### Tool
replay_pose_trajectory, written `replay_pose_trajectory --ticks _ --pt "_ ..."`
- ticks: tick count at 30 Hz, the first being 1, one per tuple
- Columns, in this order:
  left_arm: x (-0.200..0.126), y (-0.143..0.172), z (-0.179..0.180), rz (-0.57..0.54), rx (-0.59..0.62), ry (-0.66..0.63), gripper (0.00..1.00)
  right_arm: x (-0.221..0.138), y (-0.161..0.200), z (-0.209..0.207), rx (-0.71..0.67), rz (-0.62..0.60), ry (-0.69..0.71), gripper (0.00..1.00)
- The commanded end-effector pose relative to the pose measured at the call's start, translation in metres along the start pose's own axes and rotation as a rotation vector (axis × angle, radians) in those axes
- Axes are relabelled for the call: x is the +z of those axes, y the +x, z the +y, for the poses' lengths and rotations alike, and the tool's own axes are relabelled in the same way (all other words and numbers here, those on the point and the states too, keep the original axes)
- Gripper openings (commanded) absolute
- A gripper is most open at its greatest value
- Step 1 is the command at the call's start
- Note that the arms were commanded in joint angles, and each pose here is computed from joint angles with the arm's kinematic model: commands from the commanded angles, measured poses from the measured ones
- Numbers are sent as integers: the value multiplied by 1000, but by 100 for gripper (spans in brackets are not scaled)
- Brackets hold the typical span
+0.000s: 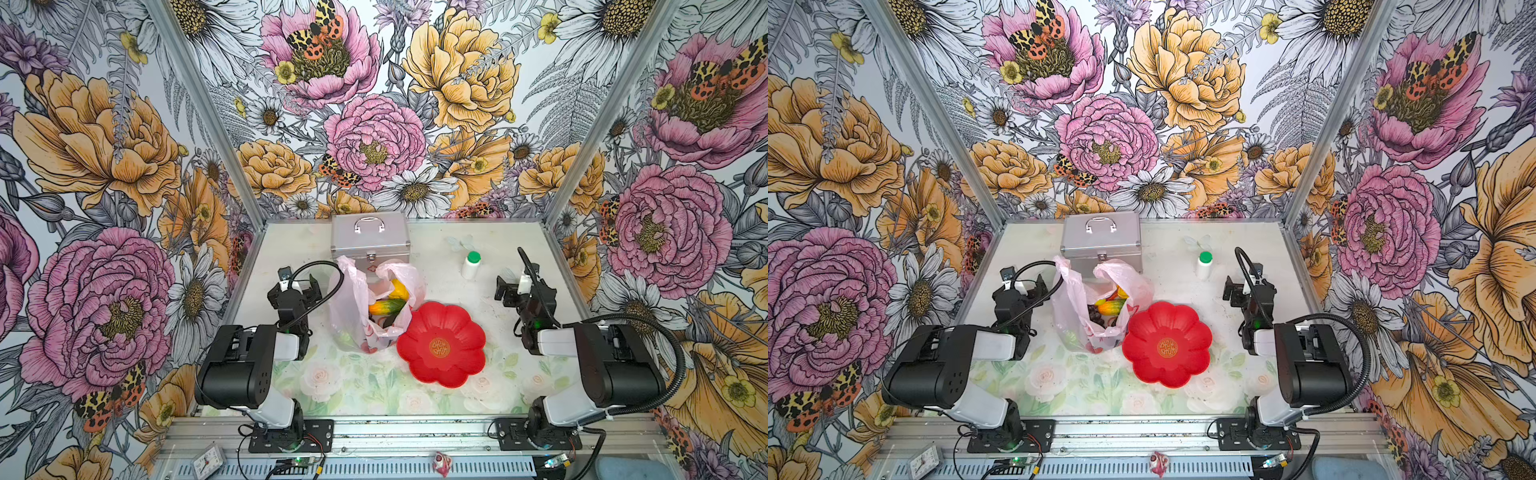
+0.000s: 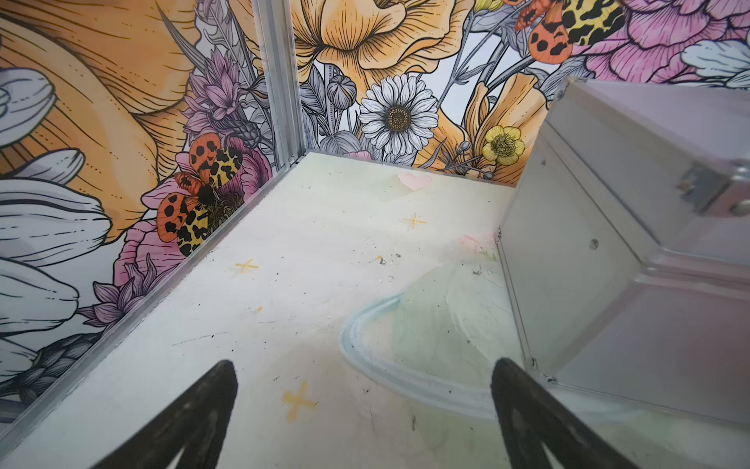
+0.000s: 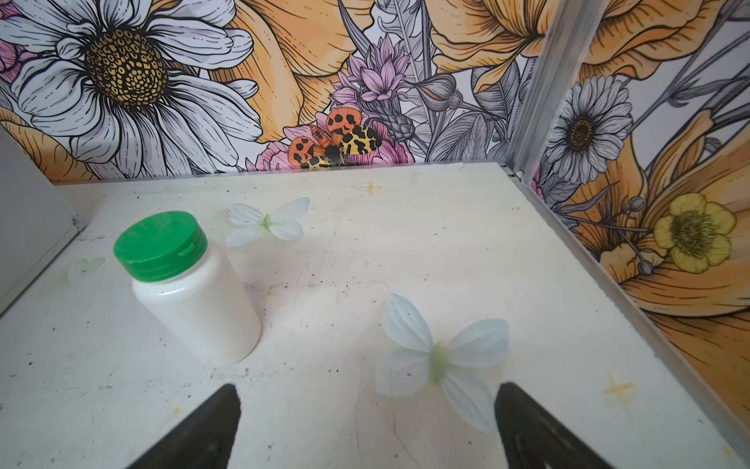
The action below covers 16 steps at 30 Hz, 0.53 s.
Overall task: Place the fruits into the plastic bag
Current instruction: Reset both arms
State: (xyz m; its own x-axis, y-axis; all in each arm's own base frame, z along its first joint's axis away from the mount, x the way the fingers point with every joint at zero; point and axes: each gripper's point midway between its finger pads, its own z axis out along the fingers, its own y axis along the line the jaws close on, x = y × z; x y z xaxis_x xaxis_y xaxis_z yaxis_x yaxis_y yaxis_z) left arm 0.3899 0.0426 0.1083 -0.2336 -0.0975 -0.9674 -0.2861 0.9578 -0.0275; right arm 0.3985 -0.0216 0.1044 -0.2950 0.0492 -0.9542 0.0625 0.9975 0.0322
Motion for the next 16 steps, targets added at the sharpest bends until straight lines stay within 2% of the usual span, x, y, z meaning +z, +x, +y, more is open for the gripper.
replay_pose_trajectory --ticks 1,16 --pt "2 -13 -4 -44 4 24 99 2 -8 0 -14 -22 10 99" --pt "2 -13 -5 -43 4 24 99 3 -7 0 -20 -19 18 99"
